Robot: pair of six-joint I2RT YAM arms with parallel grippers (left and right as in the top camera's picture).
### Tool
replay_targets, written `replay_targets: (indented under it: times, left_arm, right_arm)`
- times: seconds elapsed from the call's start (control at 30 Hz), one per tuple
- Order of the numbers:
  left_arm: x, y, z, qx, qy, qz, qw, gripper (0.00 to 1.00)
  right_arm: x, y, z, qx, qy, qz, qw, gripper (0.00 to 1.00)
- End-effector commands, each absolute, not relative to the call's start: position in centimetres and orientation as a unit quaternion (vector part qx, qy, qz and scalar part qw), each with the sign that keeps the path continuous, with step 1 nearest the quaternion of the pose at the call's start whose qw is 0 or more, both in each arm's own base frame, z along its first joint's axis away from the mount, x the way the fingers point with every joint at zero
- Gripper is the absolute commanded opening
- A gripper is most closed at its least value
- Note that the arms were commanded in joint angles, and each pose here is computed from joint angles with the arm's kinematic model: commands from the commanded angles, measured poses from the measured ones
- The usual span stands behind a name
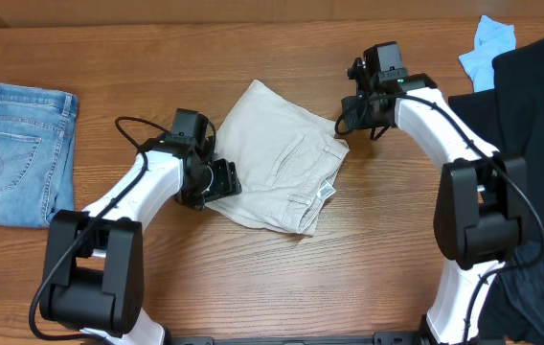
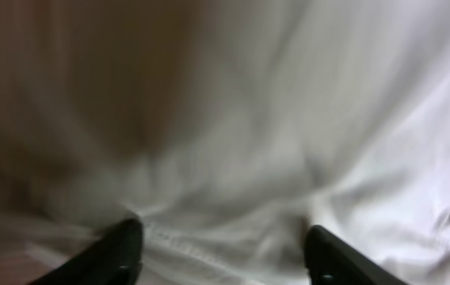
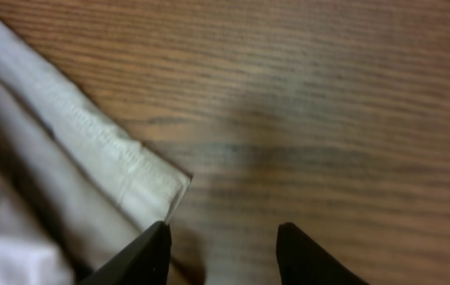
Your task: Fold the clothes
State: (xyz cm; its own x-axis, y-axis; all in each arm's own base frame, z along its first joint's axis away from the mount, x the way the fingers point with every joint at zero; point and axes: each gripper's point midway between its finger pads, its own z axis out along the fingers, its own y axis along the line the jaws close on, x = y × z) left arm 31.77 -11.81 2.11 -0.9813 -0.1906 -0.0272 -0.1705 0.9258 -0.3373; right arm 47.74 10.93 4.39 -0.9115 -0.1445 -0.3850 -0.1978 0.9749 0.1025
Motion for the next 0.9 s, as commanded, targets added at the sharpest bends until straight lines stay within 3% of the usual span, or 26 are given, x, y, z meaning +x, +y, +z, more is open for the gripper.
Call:
replay_targets:
  times: [0.0,0.13,0.3,0.53,0.73,0.87]
  left_arm:
    - [30.6,-12.0,2.7,-0.090,0.980,-0.179,0.014,0.73]
    - [29.8,-12.8,3.0,-0.090,0.975,-0.203,-0.008,0.75]
    - [29.0,-11.5,2.5,-0.096,0.982,-0.163,-0.017,0.84]
    - [30.5,-10.6,1.5,-0.096,0.986,-0.132,0.028,0.93]
    - [34.0,-10.6,1.9,-0.086,0.982,-0.134,0.104,0.95]
    - [38.5,-9.0,3.2,-0.079,0.970,-0.108,0.205,0.95]
  right_arm:
    - [48.3,11.3,3.7,-0.100,0.973,0.073,0.197,0.47]
    - [48.7,11.4,2.4,-0.100,0.973,0.072,0.195,0.47]
    - [47.8,11.8,0.2,-0.104,0.977,0.081,0.166,0.47]
    - [43.3,12.4,-2.2,-0.112,0.988,0.081,0.069,0.50]
    - [39.4,13.2,-2.5,-0.124,0.989,0.079,-0.004,0.50]
    - [36.6,13.8,-2.4,-0.129,0.987,0.073,-0.057,0.50]
